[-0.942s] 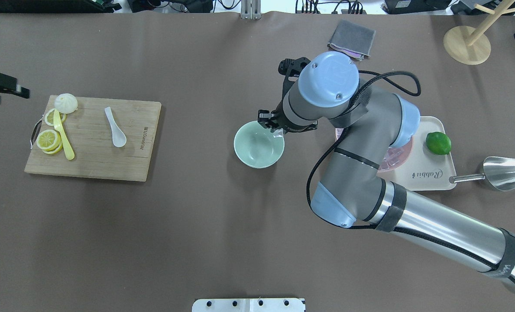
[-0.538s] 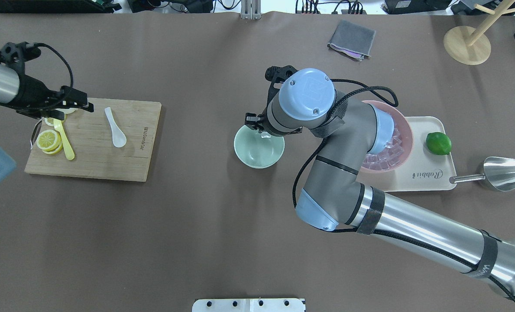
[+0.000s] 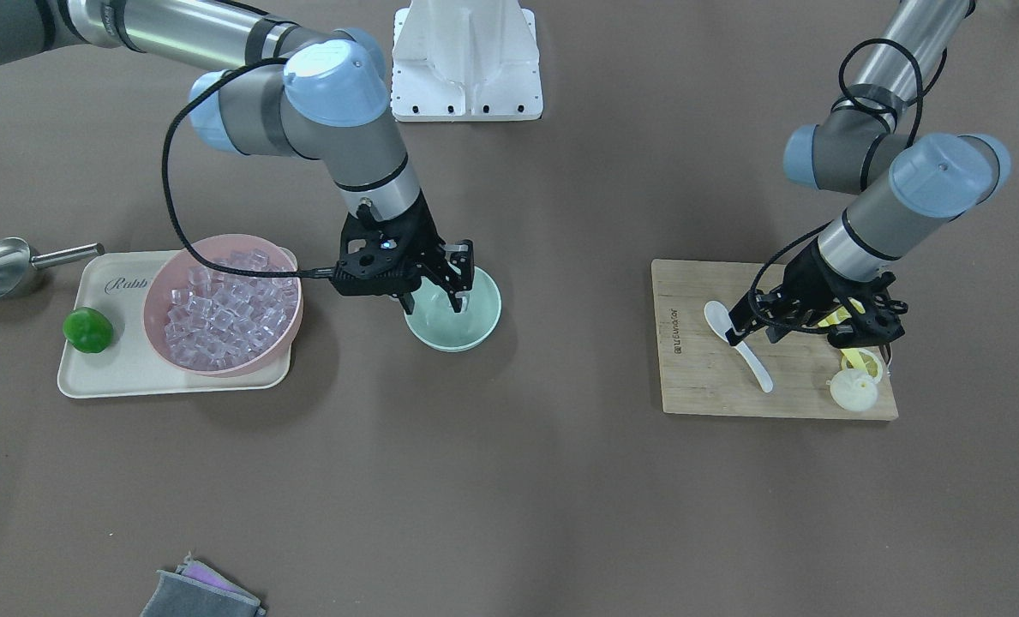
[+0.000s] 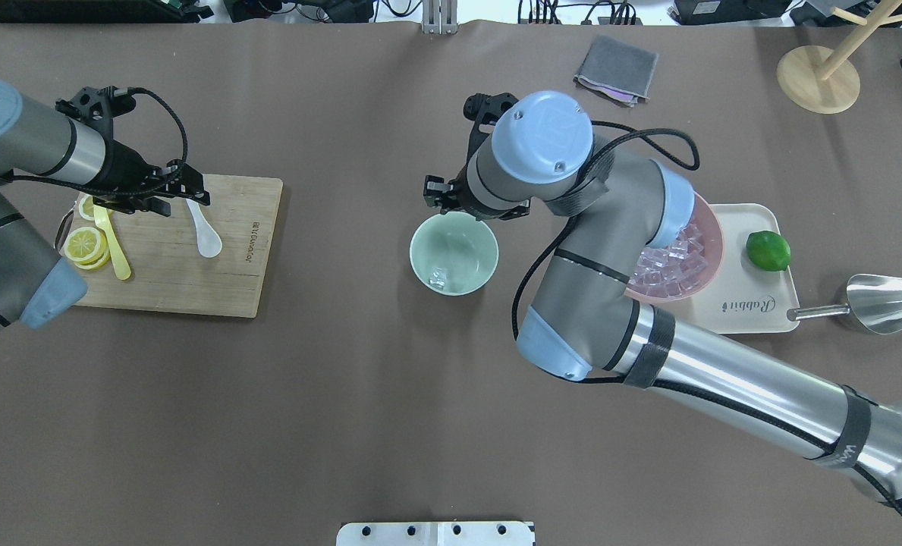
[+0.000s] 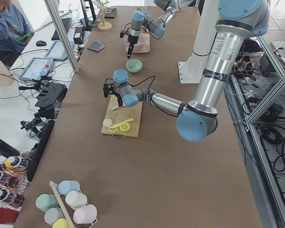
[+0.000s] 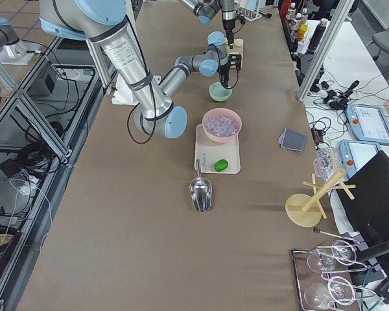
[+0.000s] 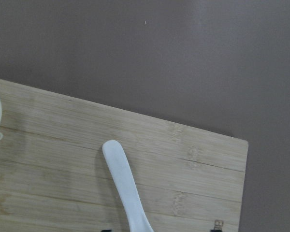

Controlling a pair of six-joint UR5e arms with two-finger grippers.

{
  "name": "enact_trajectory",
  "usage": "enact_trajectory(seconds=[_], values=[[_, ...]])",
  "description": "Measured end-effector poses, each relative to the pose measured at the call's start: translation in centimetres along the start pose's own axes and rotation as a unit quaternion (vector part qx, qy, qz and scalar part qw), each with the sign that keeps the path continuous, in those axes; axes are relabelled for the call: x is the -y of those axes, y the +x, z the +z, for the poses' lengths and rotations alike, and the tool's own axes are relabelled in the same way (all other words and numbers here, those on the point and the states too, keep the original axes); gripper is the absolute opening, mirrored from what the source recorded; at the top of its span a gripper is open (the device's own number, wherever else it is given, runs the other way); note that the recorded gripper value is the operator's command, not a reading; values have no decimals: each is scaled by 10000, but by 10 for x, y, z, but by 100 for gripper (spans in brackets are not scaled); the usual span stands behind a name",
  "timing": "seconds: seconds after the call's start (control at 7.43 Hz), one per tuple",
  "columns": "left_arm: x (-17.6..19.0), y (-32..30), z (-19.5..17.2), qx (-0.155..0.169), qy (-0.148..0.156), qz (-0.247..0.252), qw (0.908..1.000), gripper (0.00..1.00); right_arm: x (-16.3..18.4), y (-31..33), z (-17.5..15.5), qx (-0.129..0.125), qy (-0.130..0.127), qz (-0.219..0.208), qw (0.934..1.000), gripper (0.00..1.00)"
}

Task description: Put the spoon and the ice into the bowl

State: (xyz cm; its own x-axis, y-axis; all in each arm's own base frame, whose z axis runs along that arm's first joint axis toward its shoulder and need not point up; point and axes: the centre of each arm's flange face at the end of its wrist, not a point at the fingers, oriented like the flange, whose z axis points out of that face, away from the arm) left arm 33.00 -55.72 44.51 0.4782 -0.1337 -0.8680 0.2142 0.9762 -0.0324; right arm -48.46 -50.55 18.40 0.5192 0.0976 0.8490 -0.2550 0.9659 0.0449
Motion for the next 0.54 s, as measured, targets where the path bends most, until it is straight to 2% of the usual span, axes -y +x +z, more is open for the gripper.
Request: enact_trajectory(seconds=[0.27, 0.54], values=[[4, -6, 10, 86, -36, -61, 9999, 60, 25, 64, -61, 61, -190, -48, 9998, 100], [2, -9, 13, 120, -62, -89, 9999, 58, 43, 93, -79, 13, -240, -14, 9997, 100]])
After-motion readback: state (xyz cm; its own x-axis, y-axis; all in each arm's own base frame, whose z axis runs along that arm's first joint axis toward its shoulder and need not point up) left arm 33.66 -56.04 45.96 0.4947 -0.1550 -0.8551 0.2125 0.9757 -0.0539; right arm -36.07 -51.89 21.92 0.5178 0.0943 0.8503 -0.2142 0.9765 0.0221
